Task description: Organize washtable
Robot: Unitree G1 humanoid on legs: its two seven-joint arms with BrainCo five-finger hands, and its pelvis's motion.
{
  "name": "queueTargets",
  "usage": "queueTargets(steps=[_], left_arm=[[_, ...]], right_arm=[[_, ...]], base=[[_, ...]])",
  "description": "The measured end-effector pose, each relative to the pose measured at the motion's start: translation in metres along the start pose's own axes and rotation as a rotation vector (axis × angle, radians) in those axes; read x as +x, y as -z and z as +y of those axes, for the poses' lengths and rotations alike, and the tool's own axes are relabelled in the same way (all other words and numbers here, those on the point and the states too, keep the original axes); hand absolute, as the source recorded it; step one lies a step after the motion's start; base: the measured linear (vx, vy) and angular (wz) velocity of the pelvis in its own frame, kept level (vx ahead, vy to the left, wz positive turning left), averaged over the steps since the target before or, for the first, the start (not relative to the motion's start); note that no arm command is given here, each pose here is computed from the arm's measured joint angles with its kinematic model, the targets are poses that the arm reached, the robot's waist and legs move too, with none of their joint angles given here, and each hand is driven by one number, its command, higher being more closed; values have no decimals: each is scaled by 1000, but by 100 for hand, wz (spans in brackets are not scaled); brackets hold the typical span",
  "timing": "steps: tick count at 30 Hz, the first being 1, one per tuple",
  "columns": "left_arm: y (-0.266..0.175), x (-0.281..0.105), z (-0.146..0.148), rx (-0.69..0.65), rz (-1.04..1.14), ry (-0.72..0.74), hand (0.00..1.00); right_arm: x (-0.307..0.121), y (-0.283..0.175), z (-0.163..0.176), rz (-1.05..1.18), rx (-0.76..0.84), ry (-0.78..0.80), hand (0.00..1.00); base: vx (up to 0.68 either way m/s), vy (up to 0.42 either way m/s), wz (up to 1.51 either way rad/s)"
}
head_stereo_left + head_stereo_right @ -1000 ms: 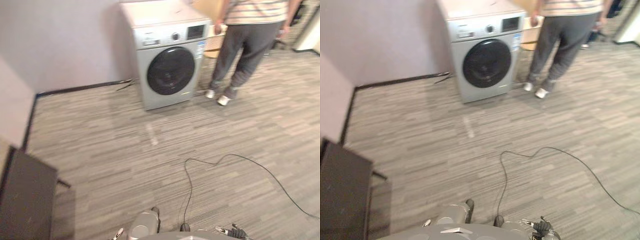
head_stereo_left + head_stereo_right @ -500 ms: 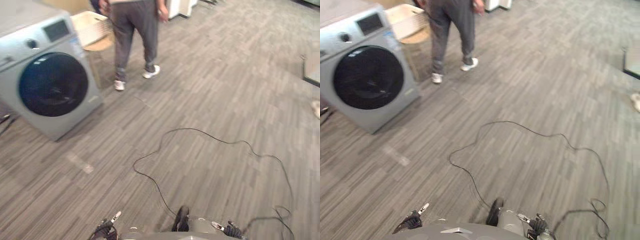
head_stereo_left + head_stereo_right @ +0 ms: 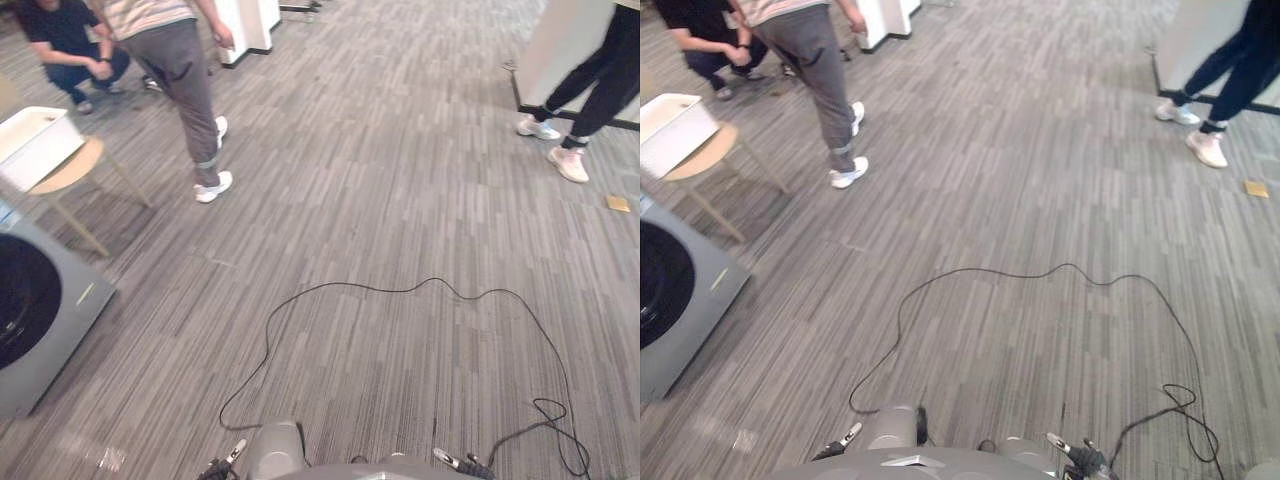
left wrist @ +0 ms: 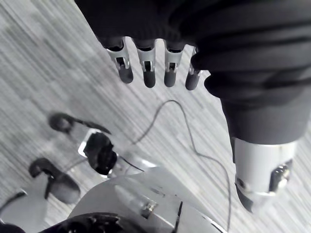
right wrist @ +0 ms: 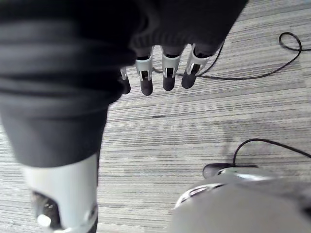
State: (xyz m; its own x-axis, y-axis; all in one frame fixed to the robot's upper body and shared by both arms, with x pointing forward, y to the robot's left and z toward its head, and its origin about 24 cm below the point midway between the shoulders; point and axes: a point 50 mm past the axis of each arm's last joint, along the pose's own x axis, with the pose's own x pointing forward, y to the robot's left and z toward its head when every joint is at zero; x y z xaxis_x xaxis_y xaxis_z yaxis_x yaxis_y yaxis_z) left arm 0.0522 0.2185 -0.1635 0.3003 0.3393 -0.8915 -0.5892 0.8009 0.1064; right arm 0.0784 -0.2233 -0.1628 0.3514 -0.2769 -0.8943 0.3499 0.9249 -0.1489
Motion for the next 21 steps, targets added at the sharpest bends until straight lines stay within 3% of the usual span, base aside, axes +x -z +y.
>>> queueTargets(steps=[3, 11, 15, 17, 19, 21], left_arm=[[0, -2, -1, -24, -23, 1, 0], [-5, 2, 14, 30, -11, -31, 0], [-29, 6, -14, 57, -73, 51, 0], [-47, 6, -42, 92, -122, 145, 0], [-56, 4, -62, 91, -157, 212, 0], [-35, -1, -68, 60, -104, 226, 0]], right_arm=[[0, -5, 5, -31, -26, -19, 0], [-4, 14, 9, 21, 100, -13, 0], [-8, 27, -2, 42, 130, 16, 0], [-12, 43, -5, 88, 160, 31, 0], [-20, 66, -8, 157, 190, 45, 0], [-23, 72, -20, 172, 198, 75, 0]], base=[[-151, 83, -47], [484, 134, -17], [-30, 57, 2], [69, -7, 44], [628, -243, 49], [854, -284, 45]])
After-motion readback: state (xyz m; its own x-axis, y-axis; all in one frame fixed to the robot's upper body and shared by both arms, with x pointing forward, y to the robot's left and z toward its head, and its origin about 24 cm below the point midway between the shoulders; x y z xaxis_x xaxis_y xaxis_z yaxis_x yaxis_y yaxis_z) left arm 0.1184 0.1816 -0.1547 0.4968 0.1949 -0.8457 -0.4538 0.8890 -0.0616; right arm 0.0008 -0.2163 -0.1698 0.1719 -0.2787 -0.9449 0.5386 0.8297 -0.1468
